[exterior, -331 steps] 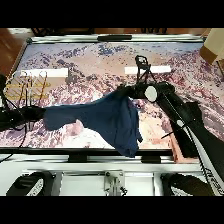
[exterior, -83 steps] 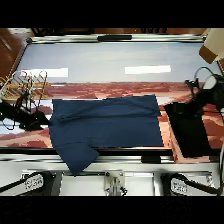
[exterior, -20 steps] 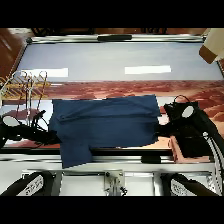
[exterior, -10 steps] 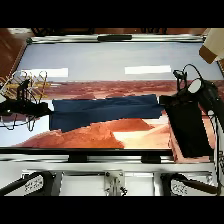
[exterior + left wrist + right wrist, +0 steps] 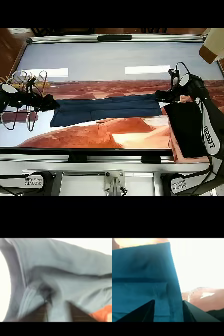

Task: Fold the shirts.

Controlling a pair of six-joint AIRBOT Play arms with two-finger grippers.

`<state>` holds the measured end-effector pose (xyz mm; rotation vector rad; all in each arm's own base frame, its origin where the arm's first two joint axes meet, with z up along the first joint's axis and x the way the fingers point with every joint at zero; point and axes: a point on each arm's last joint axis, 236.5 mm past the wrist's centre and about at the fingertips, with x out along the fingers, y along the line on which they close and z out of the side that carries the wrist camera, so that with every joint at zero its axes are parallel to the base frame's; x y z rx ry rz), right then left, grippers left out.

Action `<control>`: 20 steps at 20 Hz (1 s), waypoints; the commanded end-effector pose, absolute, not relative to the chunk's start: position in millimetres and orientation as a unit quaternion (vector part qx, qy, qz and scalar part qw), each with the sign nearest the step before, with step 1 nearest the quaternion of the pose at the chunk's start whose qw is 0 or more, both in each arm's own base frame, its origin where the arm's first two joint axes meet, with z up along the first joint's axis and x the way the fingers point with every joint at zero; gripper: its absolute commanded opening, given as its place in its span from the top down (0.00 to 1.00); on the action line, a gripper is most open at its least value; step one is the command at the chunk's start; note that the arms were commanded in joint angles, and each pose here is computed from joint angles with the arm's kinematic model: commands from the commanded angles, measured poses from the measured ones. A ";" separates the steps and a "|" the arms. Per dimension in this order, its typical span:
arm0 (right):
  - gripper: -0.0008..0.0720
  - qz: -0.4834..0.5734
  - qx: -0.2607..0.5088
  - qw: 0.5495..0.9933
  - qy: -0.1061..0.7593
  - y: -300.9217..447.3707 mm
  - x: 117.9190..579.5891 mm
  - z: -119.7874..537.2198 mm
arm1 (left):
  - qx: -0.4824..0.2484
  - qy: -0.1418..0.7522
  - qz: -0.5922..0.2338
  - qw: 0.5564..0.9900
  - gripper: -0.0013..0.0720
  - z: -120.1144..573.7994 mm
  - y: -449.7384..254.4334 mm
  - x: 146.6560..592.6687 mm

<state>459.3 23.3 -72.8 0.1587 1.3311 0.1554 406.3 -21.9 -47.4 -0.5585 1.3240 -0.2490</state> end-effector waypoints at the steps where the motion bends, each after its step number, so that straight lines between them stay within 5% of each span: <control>1: 0.34 0.101 0.065 0.782 0.611 31.2 463.0 -70.3 | -0.262 0.609 -0.116 0.740 0.11 -52.2 -23.1 409.0; 2: 0.03 0.099 0.064 0.785 0.608 27.5 464.4 -64.6 | -0.253 0.609 -0.128 0.741 0.11 -47.5 -24.2 408.9; 17: 0.11 0.133 0.118 0.722 0.668 71.0 442.2 -111.6 | -0.191 0.565 -0.194 0.779 0.12 32.1 -57.5 439.1; 18: 0.15 0.137 0.115 0.719 0.672 77.0 439.9 -113.1 | -0.186 0.565 -0.200 0.779 0.12 33.4 -64.2 439.0; 20: 0.84 0.146 0.106 0.722 0.668 83.4 440.2 -109.1 | -0.176 0.565 -0.214 0.777 0.12 35.4 -79.5 438.0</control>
